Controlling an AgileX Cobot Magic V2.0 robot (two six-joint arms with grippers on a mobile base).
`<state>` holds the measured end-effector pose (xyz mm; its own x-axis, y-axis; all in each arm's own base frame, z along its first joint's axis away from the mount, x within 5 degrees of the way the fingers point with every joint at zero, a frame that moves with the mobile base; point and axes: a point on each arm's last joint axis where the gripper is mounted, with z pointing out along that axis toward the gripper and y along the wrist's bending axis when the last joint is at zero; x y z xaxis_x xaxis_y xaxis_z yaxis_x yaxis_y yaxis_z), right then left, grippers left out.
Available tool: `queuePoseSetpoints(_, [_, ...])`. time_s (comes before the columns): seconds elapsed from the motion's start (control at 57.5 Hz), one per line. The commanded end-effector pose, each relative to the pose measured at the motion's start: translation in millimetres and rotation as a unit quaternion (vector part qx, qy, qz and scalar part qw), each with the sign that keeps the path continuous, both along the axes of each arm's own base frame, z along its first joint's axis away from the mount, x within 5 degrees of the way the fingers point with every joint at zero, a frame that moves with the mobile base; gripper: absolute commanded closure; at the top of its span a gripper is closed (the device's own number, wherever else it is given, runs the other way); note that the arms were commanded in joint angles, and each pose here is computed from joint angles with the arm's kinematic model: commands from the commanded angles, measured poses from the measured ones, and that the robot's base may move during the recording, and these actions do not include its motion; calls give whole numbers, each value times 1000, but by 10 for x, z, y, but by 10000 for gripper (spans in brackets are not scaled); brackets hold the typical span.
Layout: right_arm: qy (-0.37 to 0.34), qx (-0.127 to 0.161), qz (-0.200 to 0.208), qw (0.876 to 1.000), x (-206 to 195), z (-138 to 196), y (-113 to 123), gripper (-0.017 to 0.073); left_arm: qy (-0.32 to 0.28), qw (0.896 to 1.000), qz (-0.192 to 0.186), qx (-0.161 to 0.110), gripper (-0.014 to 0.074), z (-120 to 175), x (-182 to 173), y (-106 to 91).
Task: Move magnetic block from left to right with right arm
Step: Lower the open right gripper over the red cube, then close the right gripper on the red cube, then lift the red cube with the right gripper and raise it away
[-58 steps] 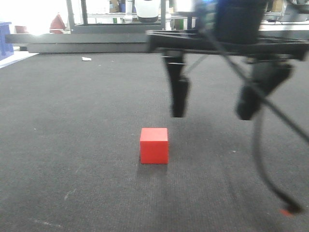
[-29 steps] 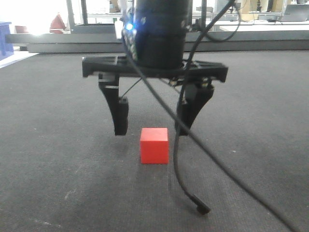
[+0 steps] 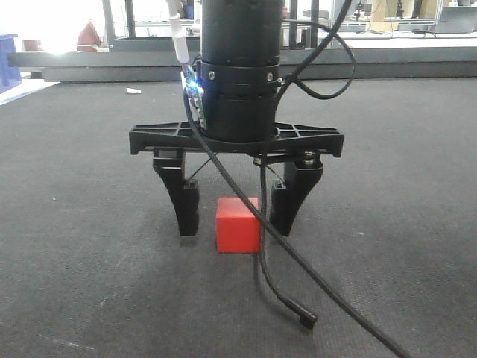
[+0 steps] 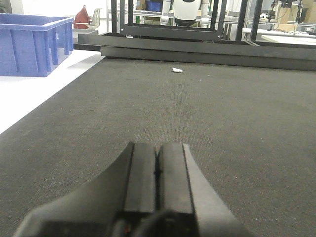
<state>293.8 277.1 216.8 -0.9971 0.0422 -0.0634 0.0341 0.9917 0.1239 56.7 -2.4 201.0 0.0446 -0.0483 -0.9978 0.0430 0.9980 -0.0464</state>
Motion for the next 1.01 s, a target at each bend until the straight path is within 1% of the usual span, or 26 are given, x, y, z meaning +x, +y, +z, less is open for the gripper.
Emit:
queuePoseSetpoints(0.0, [-33, 30, 1, 999, -8, 277, 15, -49, -44, 999, 2, -7, 720, 55, -13, 5])
queuePoseSetpoints(0.104, [-33, 30, 1, 999, -9, 277, 14, 45, -44, 999, 2, -7, 720, 55, -13, 5])
queuePoseSetpoints(0.209, [-33, 30, 1, 999, -9, 277, 14, 173, -44, 999, 2, -7, 720, 55, -13, 5])
queuePoseSetpoints(0.278, [-33, 30, 1, 999, -9, 277, 14, 221, -44, 999, 2, -7, 720, 55, -13, 5])
queuePoseSetpoints(0.574, [-30, 26, 6, 999, -33, 320, -8, 230, -44, 999, 2, -7, 720, 55, -13, 5])
queuePoseSetpoints(0.678, [-47, 33, 33, 998, -60, 435, -35, 230, -44, 999, 2, -7, 720, 55, -13, 5])
queuePoseSetpoints(0.783, [-72, 33, 64, 995, -96, 563, -94, 230, -44, 999, 2, -7, 720, 55, -13, 5])
queuePoseSetpoints(0.87, [-100, 27, 89, 991, -136, 669, -193, 230, -44, 999, 2, -7, 720, 55, -13, 5])
queuePoseSetpoints(0.939, [-114, 15, 106, 988, -175, 697, -296, 230, -44, 999, 2, -7, 720, 55, -13, 5])
queuePoseSetpoints(0.991, [-129, 9, 116, 985, -212, 750, -416, 230, -44, 999, 2, -7, 720, 55, -13, 5])
